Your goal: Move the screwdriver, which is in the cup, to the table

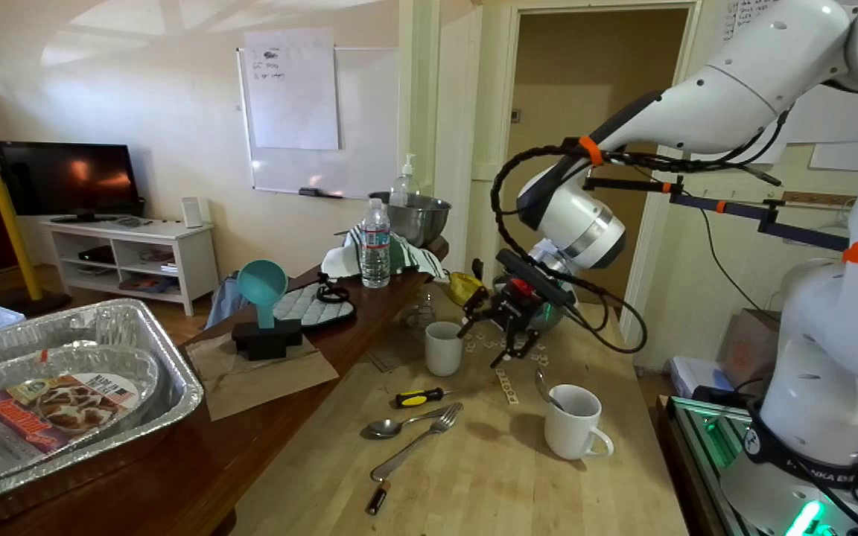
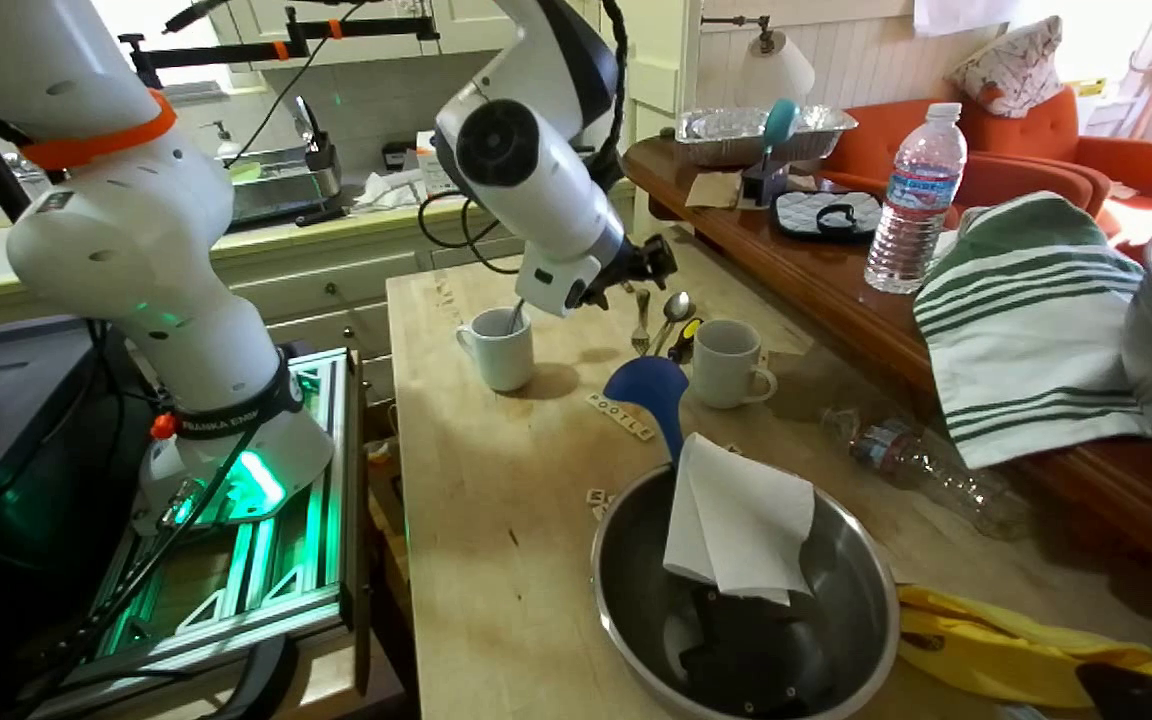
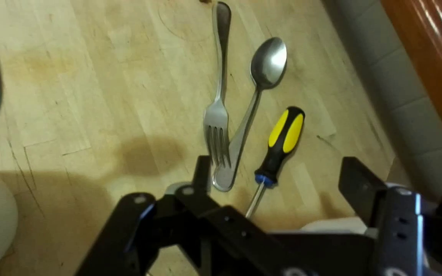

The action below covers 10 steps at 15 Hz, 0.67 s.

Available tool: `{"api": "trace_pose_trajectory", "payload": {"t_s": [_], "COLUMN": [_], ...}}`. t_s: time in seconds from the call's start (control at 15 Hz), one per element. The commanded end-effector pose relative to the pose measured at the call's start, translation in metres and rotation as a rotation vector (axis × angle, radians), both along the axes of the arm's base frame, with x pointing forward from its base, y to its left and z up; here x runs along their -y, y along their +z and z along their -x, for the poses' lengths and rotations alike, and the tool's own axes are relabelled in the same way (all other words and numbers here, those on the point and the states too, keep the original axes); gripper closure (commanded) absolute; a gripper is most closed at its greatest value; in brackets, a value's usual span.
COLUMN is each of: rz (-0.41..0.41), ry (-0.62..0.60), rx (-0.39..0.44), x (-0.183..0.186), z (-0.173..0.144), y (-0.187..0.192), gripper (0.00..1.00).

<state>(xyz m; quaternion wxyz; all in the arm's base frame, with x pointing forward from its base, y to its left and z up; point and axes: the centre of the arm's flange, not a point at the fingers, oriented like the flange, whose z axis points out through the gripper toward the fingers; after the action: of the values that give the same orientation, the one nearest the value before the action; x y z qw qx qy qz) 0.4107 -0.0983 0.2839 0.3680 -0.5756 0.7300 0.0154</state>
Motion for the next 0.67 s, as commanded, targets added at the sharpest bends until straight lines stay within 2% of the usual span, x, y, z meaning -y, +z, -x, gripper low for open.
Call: {"api": "trace_pose_trajectory", "payload": {"t_s": [0.0, 0.47, 0.53, 0.6], "rz": [0.117, 0.368, 0.326, 0.347], "ry": [0.171, 0.518, 0.446, 0.473], "rx": [-0.03, -0.124, -0.104, -0.119], "x": [0.003, -0.004, -0.019, -0.014], "z": [-0.003, -0.013, -0.013, -0.012], "y": [0.086, 0.146, 0.087, 0.102], "gripper": [0.0, 0.0, 0.0, 0.0]}}
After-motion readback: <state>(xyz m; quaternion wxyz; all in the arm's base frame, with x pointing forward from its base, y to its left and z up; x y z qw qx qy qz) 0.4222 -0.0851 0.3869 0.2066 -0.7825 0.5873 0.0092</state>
